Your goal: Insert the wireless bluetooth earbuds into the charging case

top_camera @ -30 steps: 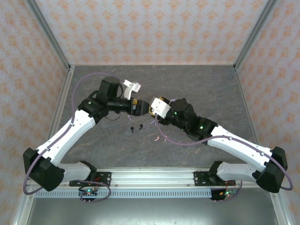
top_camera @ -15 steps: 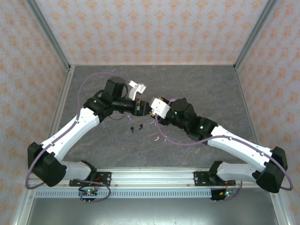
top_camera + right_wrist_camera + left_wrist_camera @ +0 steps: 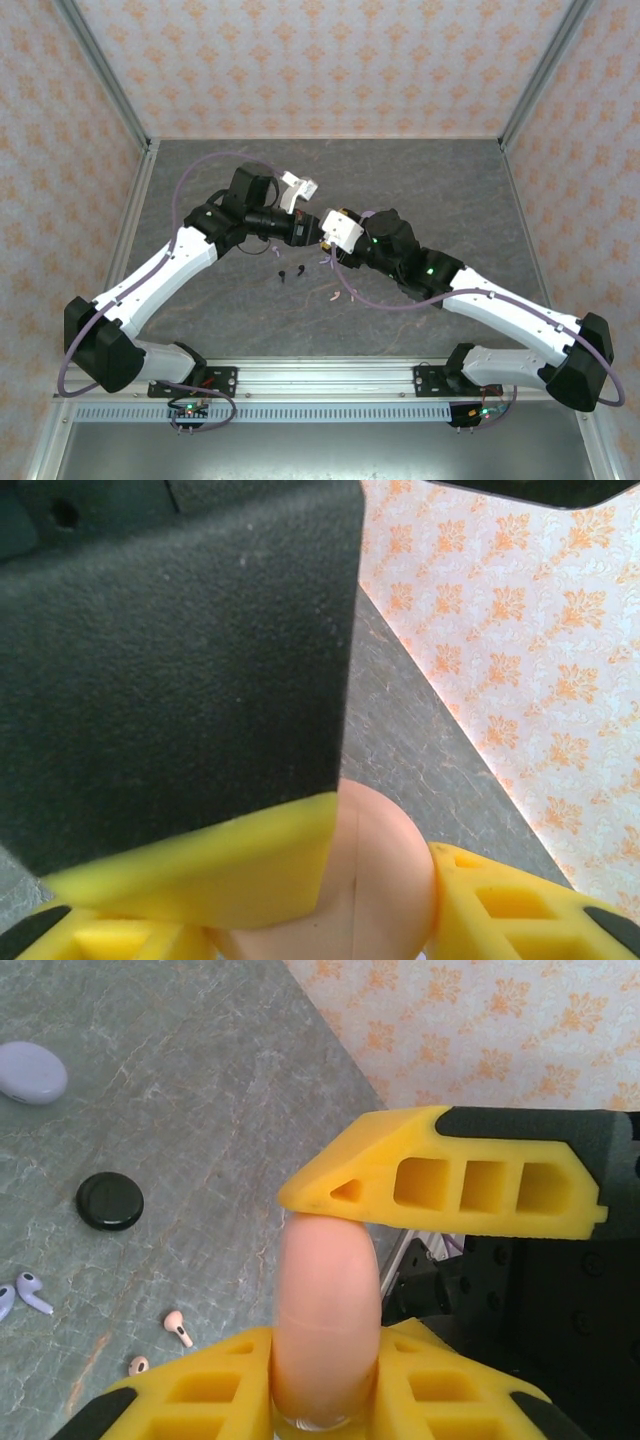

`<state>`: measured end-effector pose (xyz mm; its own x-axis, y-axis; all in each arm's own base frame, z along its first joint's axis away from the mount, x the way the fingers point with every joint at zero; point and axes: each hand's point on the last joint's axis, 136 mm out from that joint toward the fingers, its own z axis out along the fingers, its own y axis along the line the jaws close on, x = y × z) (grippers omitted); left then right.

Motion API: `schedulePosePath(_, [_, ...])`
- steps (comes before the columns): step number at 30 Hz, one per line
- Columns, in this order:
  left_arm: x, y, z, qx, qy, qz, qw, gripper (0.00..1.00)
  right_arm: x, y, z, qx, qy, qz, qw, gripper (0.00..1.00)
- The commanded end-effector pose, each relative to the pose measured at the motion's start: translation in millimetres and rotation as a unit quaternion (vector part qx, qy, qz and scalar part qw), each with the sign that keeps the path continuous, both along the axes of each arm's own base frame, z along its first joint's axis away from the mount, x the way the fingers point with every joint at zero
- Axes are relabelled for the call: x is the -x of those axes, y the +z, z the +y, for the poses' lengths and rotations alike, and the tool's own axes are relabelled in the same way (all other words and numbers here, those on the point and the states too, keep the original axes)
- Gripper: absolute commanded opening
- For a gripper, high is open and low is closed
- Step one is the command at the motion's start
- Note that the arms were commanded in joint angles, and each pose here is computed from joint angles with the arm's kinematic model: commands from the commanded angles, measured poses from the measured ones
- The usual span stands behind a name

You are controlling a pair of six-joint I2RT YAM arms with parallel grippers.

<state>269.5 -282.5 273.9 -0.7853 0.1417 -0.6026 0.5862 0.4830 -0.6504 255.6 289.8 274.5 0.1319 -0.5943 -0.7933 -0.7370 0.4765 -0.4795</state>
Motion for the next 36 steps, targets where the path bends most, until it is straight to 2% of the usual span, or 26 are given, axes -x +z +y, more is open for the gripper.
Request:
schedulePosePath(1, [5, 13, -2, 0.000, -0.013, -0.018, 1.000, 0.22, -2, 12, 1, -0.011, -0.004, 0.005, 1.000, 0.49])
schedulePosePath(8, [3, 22, 3, 0.001, 0.004, -0.054, 0.999, 0.16, 4, 16, -6, -0.028, 0.011, 0.061, 0.998, 0.75])
schedulePosePath(12, [-2, 32, 7, 0.009, 0.022, -0.096, 0.995, 0.12, 17, 21, -16, -0.060, 0.034, 0.115, 0.991, 0.92])
schedulePosePath(14, [-5, 38, 9, 0.019, 0.029, -0.127, 0.991, 0.11, 26, 25, -23, -0.086, 0.046, 0.142, 0.985, 0.98])
schedulePosePath(18, [-11, 48, 12, 0.040, 0.046, -0.185, 0.981, 0.08, 24, 38, -40, -0.169, 0.026, 0.188, 0.967, 0.99])
schedulePosePath(23, [-7, 63, 9, 0.083, 0.035, -0.262, 0.961, 0.07, 14, 61, -55, -0.318, 0.020, 0.214, 0.924, 0.98])
schedulePosePath(25, [-2, 65, 8, 0.090, 0.025, -0.298, 0.950, 0.05, 11, 64, -54, -0.348, 0.022, 0.221, 0.911, 0.98])
schedulePosePath(30, [12, 64, 5, 0.087, 0.005, -0.378, 0.922, 0.02, 6, 65, -49, -0.374, 0.027, 0.238, 0.896, 0.94])
schedulePosePath(36, [18, 58, 1, 0.080, -0.013, -0.385, 0.919, 0.00, 0, 59, -45, -0.374, 0.025, 0.248, 0.893, 0.91])
